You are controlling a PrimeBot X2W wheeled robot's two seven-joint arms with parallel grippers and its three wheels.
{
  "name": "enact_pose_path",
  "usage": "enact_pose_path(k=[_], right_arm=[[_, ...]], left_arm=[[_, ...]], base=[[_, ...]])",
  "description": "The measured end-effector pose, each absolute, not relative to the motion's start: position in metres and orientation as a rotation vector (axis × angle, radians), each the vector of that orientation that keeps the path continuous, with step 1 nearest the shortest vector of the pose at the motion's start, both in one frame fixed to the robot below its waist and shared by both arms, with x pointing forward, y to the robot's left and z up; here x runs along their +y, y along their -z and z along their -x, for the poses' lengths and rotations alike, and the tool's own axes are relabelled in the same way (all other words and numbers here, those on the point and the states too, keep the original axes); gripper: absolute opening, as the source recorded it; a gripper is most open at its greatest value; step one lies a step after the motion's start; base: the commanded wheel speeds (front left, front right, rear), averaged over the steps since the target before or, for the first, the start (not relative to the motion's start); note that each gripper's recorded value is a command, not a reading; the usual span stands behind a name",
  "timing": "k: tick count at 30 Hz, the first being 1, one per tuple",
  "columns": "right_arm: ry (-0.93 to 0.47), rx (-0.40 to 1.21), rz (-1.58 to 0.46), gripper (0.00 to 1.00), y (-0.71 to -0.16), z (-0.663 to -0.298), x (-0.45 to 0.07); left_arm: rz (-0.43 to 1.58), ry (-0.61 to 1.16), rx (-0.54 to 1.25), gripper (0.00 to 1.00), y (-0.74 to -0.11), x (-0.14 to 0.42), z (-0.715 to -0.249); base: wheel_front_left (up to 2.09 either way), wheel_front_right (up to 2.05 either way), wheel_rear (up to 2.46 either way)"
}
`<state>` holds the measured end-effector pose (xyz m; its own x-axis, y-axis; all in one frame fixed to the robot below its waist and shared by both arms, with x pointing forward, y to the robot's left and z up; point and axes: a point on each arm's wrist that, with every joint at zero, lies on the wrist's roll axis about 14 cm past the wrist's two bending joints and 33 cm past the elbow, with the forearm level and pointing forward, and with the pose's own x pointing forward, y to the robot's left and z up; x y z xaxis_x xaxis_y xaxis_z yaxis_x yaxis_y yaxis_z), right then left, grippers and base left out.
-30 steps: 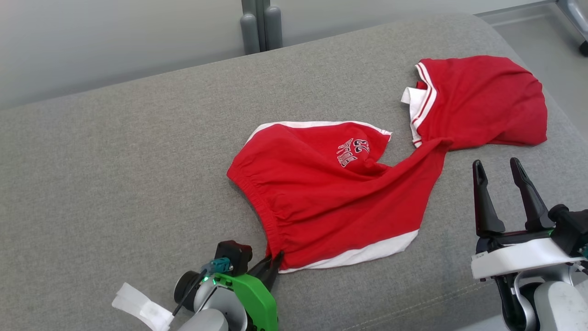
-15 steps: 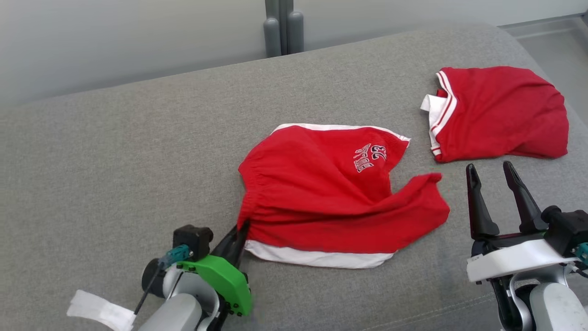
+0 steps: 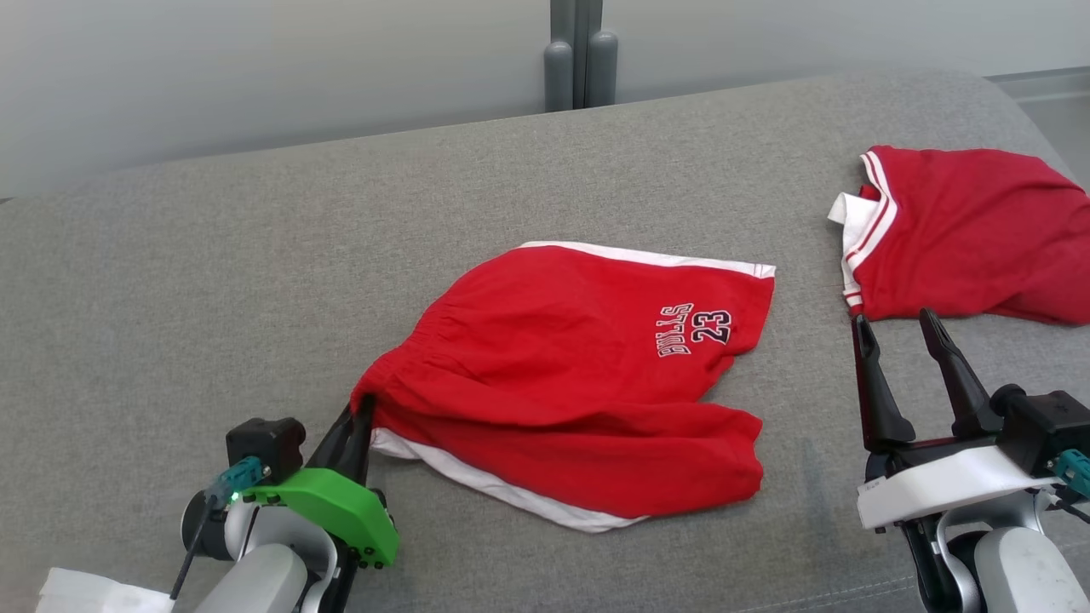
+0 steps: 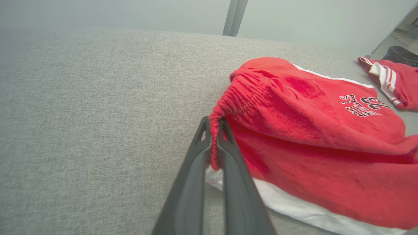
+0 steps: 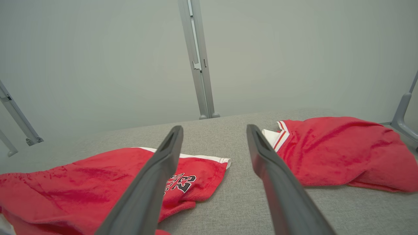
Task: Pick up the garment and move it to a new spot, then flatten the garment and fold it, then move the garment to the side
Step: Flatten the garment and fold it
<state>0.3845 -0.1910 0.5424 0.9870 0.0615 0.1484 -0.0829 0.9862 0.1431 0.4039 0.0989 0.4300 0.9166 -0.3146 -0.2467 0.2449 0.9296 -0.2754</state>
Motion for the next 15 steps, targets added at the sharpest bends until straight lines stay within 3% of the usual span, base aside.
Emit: enact_pose_path(k=[15], right_arm=[[-0.089, -0.121, -0.161, 1.00, -0.536, -0.386, -0.186]], left_arm=[[0.238, 0.163, 0.323, 0.00, -0.414, 0.137, -0.402]], base=[[0.00, 0.00, 0.00]])
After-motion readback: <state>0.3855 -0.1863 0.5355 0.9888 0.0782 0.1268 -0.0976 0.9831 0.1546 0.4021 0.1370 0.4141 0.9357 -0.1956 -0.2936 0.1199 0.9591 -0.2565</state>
